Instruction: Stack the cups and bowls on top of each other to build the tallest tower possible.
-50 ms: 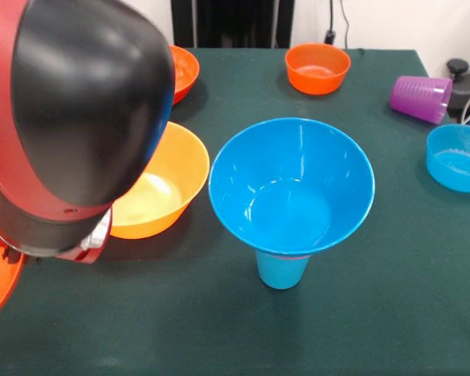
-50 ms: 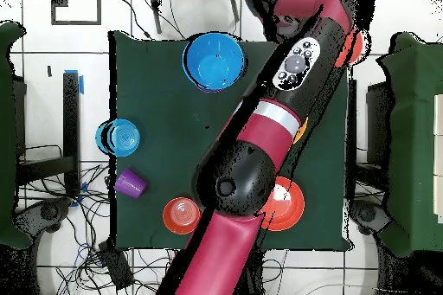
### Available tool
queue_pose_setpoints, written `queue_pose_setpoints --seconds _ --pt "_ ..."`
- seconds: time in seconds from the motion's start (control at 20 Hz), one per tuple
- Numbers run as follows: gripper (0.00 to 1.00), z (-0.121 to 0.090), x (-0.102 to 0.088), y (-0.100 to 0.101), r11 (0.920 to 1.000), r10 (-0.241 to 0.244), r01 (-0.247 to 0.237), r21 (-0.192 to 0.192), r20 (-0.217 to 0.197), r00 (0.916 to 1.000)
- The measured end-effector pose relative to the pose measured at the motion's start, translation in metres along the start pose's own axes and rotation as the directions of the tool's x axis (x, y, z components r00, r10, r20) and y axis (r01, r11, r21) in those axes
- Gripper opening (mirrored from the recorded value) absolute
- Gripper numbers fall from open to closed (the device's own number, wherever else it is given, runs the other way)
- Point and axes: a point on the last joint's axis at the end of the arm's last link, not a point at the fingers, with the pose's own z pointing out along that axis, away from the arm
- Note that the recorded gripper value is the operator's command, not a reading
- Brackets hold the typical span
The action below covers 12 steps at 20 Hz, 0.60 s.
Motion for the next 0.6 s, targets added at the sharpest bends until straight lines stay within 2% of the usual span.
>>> queue_pose_setpoints --seconds 0.4,0.6 --pt "0.0 -0.035 0.003 -0.009 0.9998 0.019 -0.019 0.003 -0.017 0.9997" --pt "0.0 -0.052 0.002 -0.009 0.9995 0.03 -0.03 -0.011 -0.017 0.9994"
